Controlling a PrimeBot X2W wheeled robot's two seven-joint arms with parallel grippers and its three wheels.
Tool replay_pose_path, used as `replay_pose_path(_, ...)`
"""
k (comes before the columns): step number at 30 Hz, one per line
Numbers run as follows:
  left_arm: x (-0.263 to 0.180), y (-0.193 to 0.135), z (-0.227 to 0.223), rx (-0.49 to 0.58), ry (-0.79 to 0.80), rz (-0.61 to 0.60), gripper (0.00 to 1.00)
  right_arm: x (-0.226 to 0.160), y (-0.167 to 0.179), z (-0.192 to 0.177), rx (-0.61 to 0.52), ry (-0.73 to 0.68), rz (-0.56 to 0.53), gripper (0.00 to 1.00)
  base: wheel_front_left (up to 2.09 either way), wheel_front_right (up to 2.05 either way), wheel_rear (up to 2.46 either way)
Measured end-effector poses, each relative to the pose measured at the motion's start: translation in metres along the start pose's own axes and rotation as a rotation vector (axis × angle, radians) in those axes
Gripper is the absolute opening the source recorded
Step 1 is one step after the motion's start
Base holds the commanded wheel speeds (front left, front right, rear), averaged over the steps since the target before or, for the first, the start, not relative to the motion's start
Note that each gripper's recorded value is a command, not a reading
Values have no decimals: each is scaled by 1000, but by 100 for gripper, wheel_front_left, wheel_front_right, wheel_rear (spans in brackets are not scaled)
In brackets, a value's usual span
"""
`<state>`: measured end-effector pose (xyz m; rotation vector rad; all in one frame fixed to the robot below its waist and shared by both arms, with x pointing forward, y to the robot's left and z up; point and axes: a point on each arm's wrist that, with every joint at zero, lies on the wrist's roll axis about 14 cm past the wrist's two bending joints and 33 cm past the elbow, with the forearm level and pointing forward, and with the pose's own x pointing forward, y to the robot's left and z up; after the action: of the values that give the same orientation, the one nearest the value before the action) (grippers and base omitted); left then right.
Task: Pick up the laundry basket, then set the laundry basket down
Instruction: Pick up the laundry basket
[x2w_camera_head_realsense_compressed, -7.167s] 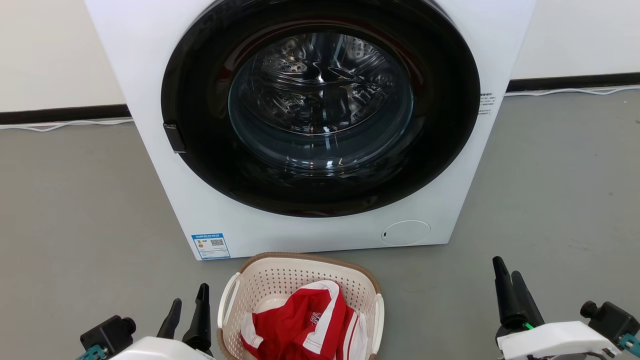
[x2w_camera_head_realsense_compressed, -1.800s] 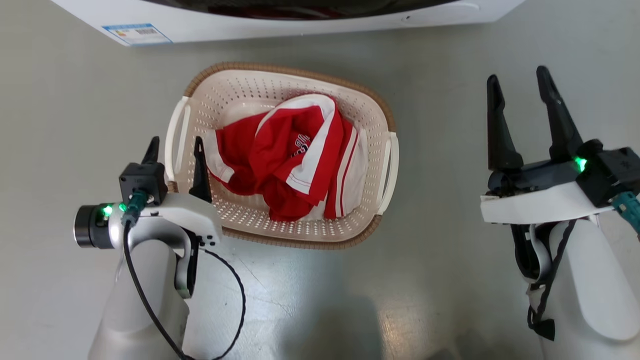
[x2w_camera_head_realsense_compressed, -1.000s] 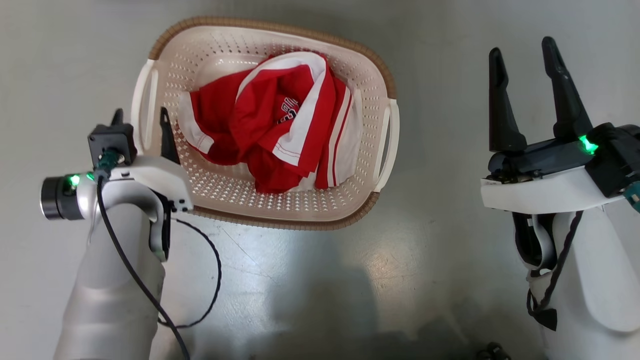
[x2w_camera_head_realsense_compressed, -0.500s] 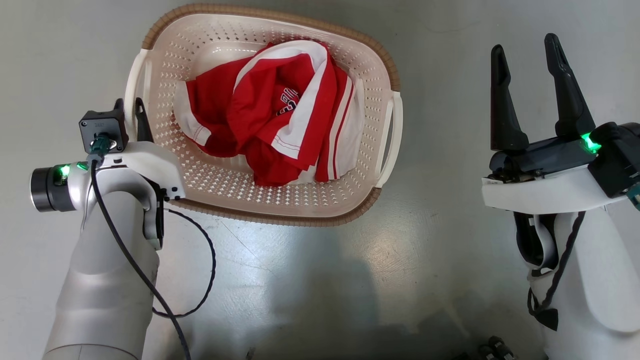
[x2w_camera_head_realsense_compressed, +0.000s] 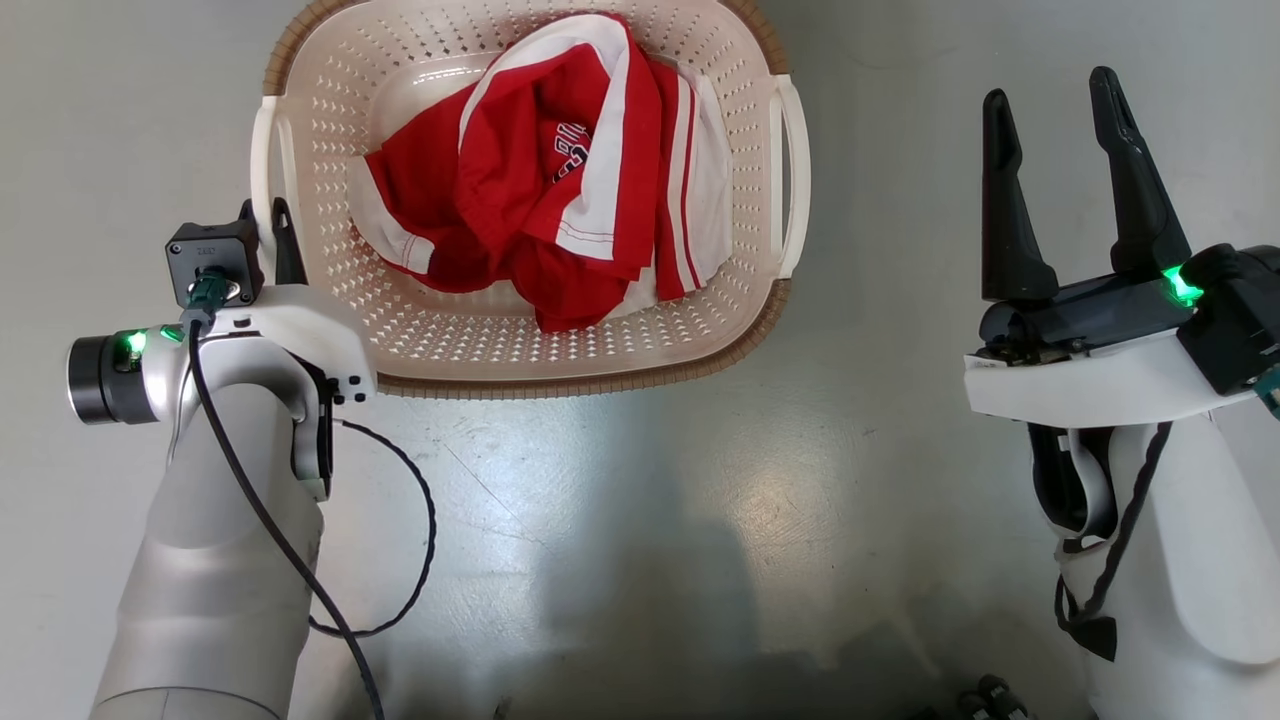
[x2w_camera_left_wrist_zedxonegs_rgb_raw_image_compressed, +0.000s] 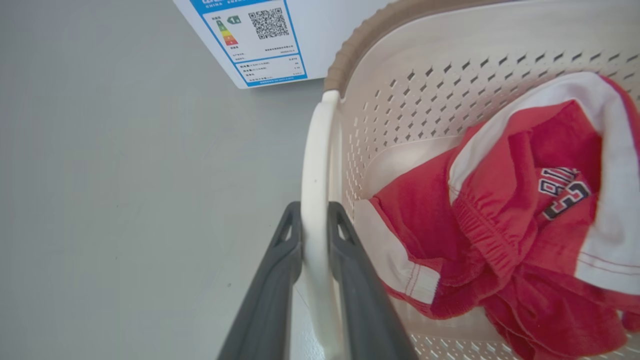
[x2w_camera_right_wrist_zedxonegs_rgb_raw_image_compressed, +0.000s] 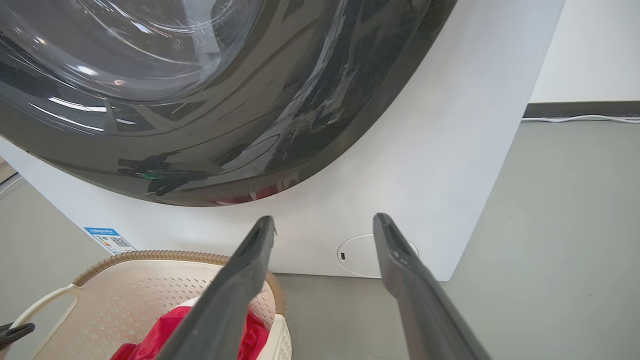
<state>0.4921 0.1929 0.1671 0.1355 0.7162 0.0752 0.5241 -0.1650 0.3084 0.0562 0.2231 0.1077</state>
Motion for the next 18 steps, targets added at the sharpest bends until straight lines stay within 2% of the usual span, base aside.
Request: replay_pose_path(18,-3,-7,3,-15,3,-7,0,-3,-3,10,9,-13,-9,100,0,0,0)
